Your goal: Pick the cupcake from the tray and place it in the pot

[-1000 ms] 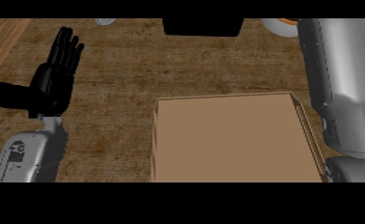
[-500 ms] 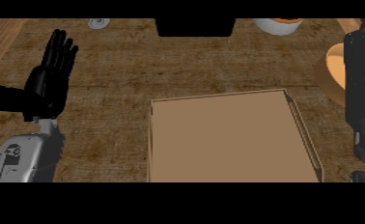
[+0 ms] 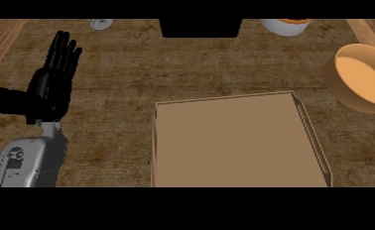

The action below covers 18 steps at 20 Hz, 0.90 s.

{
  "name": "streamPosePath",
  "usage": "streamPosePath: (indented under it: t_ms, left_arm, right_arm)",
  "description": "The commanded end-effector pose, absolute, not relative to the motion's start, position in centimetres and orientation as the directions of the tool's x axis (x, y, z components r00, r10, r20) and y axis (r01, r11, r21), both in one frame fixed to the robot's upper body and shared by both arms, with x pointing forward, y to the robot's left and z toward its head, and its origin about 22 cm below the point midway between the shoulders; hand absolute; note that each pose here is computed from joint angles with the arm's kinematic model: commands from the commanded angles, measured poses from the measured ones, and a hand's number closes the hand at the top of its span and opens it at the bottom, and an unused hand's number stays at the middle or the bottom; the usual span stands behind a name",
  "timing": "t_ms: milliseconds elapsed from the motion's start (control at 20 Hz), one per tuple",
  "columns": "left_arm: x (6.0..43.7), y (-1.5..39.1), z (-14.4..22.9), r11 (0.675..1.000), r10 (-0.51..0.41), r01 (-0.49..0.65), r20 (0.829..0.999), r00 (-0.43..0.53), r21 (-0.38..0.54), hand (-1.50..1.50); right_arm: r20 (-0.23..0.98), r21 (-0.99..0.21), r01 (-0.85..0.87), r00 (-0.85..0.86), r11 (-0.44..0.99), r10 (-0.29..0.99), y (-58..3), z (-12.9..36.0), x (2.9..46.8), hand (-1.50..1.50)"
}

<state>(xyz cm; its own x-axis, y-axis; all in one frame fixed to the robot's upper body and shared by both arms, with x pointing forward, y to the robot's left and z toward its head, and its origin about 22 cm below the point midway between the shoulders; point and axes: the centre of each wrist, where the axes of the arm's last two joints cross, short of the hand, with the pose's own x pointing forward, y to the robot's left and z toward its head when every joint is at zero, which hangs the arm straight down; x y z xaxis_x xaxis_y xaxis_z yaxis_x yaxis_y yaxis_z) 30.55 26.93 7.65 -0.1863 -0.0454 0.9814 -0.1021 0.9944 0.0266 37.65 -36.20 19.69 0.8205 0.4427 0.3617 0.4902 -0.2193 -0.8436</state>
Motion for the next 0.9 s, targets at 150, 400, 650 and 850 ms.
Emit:
streamPosePath:
  t_ms: [150, 400, 650, 850]
  left_arm:
    - [29.7, 26.4, 7.1, 0.995, -0.043, -0.092, 0.980, -0.194, 0.025, 0.00]
    - [30.2, 27.9, 7.6, 0.994, -0.052, -0.108, 0.979, -0.195, 0.031, 0.00]
    - [30.2, 27.1, 8.5, 0.996, -0.039, -0.088, 0.981, -0.188, 0.022, 0.00]
    - [30.6, 25.5, 9.4, 0.997, -0.035, -0.081, 0.981, -0.191, 0.020, 0.00]
  right_arm:
    - [0.351, -0.877, 0.445, 0.851, -0.180, 0.390, -41.6, 15.9, 36.1, 1.50]
    - [0.491, -0.867, 0.493, 0.823, 0.071, 0.285, -40.2, 14.0, 37.2, 1.50]
    - [0.512, -0.858, 0.482, 0.779, 0.178, 0.362, -43.9, 11.8, 35.9, -1.50]
    - [0.571, -0.809, 0.561, 0.682, 0.172, 0.457, -43.7, 13.0, 36.5, -1.50]
